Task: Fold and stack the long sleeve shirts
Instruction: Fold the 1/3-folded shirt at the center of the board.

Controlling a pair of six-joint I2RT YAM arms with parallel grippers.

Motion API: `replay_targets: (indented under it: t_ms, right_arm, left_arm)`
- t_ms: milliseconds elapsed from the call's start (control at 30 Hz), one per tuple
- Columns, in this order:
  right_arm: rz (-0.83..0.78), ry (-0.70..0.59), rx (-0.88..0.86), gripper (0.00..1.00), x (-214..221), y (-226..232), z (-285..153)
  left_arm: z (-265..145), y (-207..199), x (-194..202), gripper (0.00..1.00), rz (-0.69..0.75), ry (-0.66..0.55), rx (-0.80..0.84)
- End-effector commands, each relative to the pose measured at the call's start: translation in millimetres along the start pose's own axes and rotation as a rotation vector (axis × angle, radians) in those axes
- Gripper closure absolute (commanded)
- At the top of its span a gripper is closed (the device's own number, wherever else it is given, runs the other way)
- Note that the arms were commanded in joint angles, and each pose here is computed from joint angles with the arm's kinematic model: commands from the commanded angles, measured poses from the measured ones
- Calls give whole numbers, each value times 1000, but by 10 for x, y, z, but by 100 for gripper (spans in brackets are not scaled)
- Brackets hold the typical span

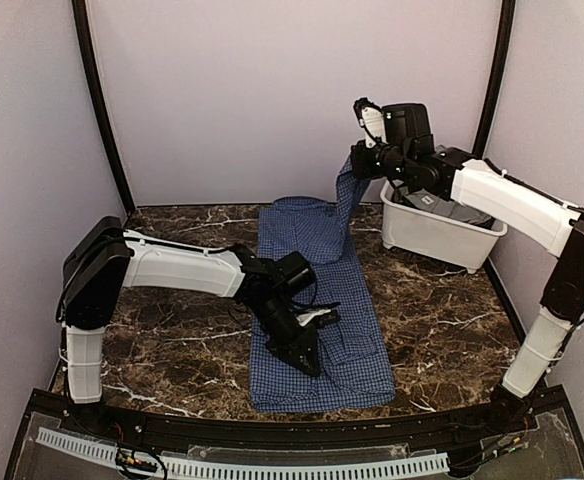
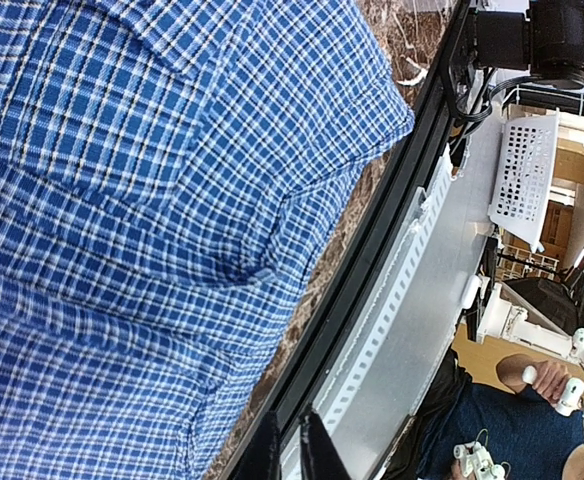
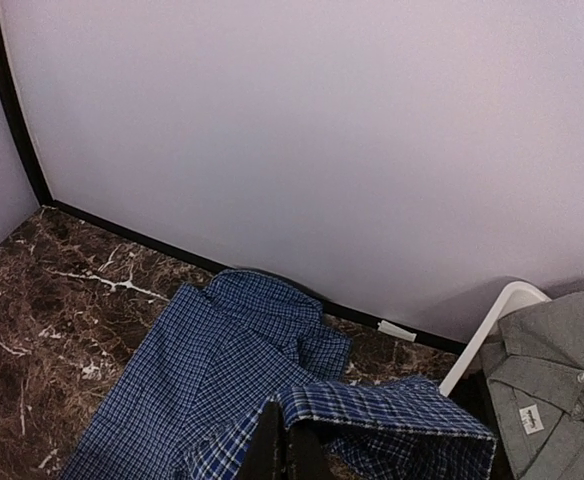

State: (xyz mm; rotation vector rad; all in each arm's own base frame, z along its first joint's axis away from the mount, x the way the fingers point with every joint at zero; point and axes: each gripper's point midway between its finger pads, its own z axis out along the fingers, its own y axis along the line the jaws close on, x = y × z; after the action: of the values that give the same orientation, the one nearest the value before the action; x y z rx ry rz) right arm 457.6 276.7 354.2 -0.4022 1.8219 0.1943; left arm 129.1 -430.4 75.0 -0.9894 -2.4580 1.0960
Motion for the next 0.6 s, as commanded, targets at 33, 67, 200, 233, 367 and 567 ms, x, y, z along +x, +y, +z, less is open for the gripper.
replay_targets:
  t_ms: [33,67,200,233,367,567]
  right_arm:
    - [9,-33,-130,100,-61,352,-223]
    - [4,-26,-151,100,-25,416,-230]
    - [-24,16,-225,100,181,667,-261]
    - [-24,26,-245,100,237,711,-270]
    - [-7,65,-355,100,479,911,-346]
    - [-52,153,-569,100,886,1473,-503]
  left_arm:
    - [18,-121,-106,86,39,-18,37]
    - [7,-136,-131,85,44,-25,39]
    - [-149,-264,-254,79,61,-74,51]
    - [-277,-313,-277,78,66,-101,63]
    - [-825,-339,-351,75,43,-235,115]
    - [-1429,-3,-332,76,-64,-404,78]
